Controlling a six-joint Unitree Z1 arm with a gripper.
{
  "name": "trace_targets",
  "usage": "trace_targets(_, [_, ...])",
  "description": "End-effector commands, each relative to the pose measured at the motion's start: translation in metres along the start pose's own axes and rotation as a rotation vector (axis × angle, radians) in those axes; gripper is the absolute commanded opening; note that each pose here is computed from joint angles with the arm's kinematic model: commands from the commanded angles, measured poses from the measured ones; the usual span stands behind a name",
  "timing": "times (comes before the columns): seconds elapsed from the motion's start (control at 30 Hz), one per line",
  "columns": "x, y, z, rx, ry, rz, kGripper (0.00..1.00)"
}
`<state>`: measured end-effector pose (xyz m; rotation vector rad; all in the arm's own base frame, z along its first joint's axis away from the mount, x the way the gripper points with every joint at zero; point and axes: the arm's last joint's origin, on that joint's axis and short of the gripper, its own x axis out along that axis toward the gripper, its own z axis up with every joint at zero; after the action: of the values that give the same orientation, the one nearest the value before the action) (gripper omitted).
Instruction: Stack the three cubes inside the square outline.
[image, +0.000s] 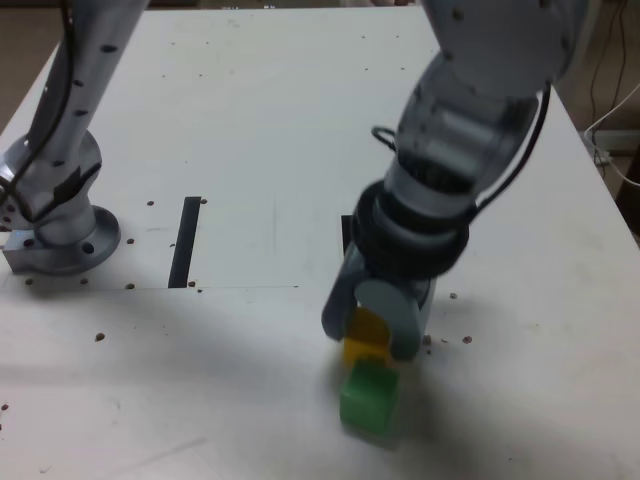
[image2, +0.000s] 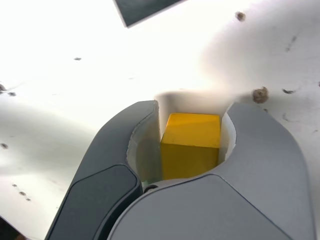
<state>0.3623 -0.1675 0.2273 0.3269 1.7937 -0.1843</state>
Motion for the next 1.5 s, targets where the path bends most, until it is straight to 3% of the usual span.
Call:
trace_targets(0.0, [-0.017,0.003,-0.01,-0.011,-0.023,0.017,0.28])
trace_targets(0.1, [-0.035,0.01,-0.022,-0.038,-0.03,0.047,0.28])
trace_targets(0.23, [-0.05,0.028,-0.033,-0.091,-0.03,0.055,0.28])
trace_targets(0.5, [-0.051,0.078,-0.044,-0.22,0.0,0.022,0.28])
trace_targets(0.7, [-0.051,0.108,-0.05,-0.282,-0.001,-0.004,0.28])
trace_targets(1.17, [-0.047,0.135,-0.043,-0.316,-0.009,-0.055,0.28])
trace_targets(1.47, [-0.037,0.148,-0.035,-0.322,0.012,-0.081,0.28])
